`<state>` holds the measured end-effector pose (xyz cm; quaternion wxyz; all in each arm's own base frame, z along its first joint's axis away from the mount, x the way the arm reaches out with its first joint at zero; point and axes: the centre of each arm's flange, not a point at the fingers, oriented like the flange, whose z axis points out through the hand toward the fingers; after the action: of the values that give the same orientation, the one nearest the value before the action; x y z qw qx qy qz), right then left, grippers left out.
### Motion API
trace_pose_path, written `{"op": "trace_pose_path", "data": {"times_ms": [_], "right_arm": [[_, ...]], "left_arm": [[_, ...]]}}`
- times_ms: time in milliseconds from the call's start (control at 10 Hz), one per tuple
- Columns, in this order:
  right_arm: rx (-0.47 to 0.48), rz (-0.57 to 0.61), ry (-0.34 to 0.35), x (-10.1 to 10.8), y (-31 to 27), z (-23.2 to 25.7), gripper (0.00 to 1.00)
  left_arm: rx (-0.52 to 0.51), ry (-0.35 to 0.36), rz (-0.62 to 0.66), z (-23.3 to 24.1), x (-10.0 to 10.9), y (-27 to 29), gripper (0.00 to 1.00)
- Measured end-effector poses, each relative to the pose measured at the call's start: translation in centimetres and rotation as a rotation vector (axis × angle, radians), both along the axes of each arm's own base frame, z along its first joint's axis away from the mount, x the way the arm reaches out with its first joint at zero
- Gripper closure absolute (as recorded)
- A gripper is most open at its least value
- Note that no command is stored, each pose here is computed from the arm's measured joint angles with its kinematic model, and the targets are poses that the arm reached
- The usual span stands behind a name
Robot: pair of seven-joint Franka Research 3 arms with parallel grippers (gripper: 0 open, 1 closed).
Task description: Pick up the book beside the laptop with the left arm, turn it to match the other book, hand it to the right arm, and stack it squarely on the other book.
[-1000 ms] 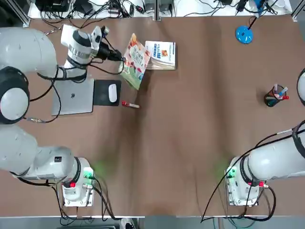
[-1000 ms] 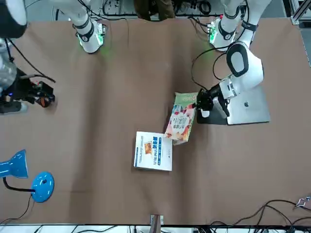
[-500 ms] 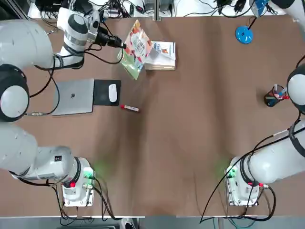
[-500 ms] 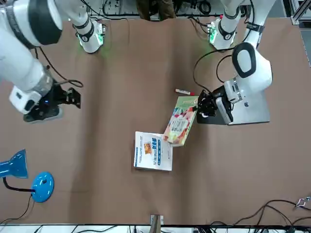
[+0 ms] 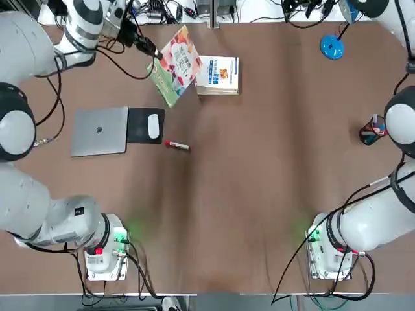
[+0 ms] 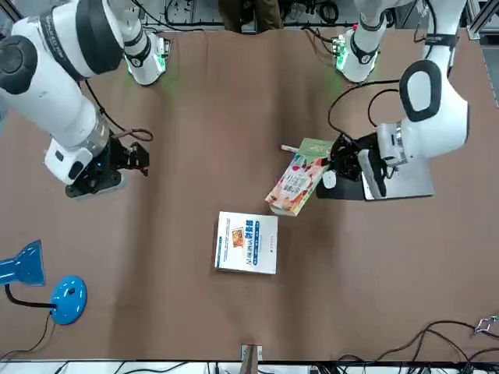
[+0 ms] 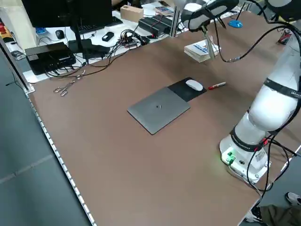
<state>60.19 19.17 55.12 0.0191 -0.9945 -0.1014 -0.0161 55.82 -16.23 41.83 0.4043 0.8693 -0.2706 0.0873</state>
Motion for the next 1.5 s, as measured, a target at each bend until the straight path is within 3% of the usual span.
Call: {"op": "trace_pose_path", "data": {"times_ms": [500,700,1500], "right_arm": [[0.018,-0.014,-0.078,3.2,0.4,-3.7,0.00],[0.020,-0.024,-0.092,3.8,-0.1,-4.2,0.00],[0.019,-0.023,-0.093,4.4,0.2,-5.4,0.00]], "left_arm": [[-0.081,0.037,-0.096,-4.0,10.0,-1.6,0.85],[-0.118,0.065,-0.163,-6.6,12.3,-3.5,0.85],[-0.154,0.027,-0.318,-13.9,13.2,-14.2,0.85]]}}
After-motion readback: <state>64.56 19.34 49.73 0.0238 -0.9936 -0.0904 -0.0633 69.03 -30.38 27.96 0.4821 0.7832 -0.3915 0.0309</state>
